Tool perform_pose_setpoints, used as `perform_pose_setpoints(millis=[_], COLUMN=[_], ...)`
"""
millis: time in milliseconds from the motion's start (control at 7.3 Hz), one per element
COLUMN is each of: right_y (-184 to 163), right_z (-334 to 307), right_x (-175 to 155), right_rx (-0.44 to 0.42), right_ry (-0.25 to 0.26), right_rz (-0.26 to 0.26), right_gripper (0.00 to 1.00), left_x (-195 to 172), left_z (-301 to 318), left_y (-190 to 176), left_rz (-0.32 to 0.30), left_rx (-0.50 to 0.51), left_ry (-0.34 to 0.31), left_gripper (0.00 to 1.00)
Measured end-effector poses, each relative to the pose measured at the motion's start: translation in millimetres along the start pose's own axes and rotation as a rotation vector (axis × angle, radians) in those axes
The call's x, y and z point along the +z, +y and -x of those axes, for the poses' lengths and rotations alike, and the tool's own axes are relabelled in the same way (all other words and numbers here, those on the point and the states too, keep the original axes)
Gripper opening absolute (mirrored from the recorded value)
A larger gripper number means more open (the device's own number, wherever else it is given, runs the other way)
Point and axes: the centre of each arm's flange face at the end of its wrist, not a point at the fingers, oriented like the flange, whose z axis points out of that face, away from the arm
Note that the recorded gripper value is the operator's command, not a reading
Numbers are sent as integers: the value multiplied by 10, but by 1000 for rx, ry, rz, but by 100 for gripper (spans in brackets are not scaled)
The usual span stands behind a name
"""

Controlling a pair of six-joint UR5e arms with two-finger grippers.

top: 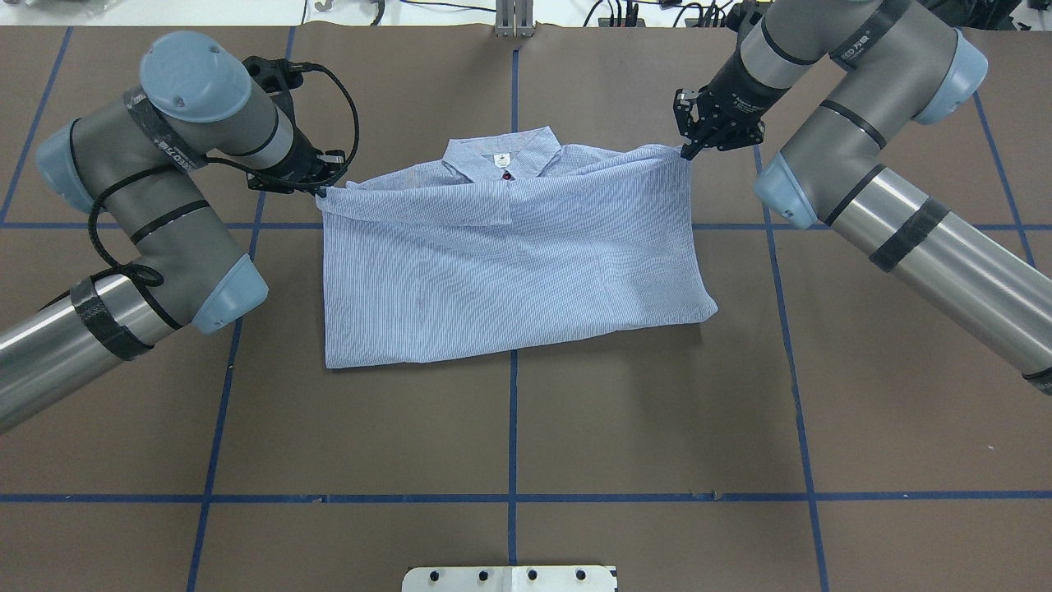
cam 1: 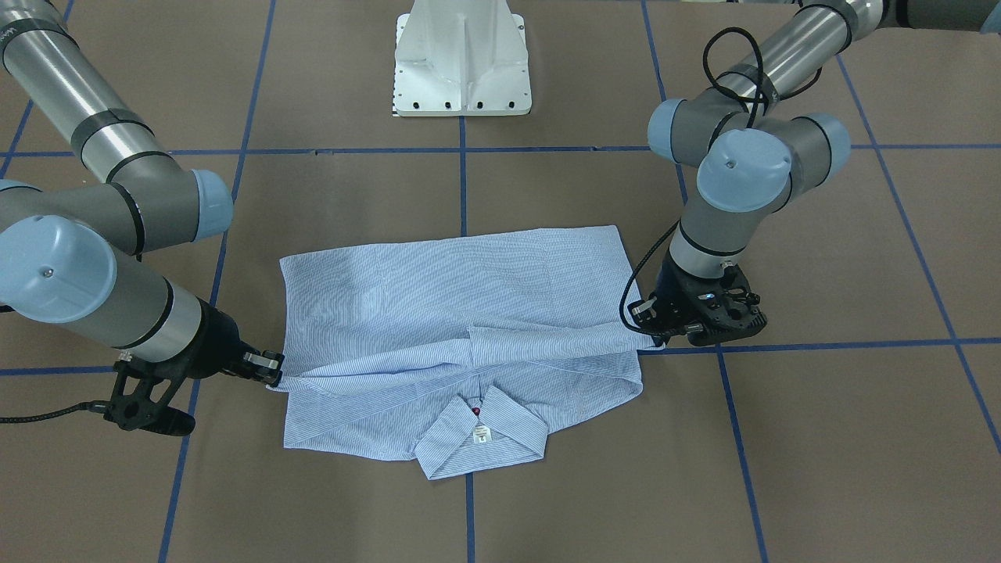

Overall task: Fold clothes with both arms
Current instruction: 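Lay the hem down near the collar and open both grippers, then raise the left gripper away while the right gripper grasps the folded shirt's side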

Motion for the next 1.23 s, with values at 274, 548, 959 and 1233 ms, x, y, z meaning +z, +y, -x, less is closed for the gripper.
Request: perform_pose_setpoints(millis=[274, 548, 959, 1233], right_y=[-5, -16, 238, 802], right_z=[15, 4, -15, -267], right_x=[17, 30, 67, 191], right_rx=[-2, -3, -29, -69], right_ry=[6, 14, 2, 3], right_rz=[-14, -26, -15, 10], right_gripper=[100, 100, 100, 100], left_x=[-28, -79, -432, -680], left_z=[-21, -12, 51, 27], left_y=[-7, -53, -163, -102], left_rz=[-10, -22, -56, -58], left_rx=[-2, -7, -22, -26], left_ry=[20, 33, 54, 51], left_gripper=[100, 100, 100, 100])
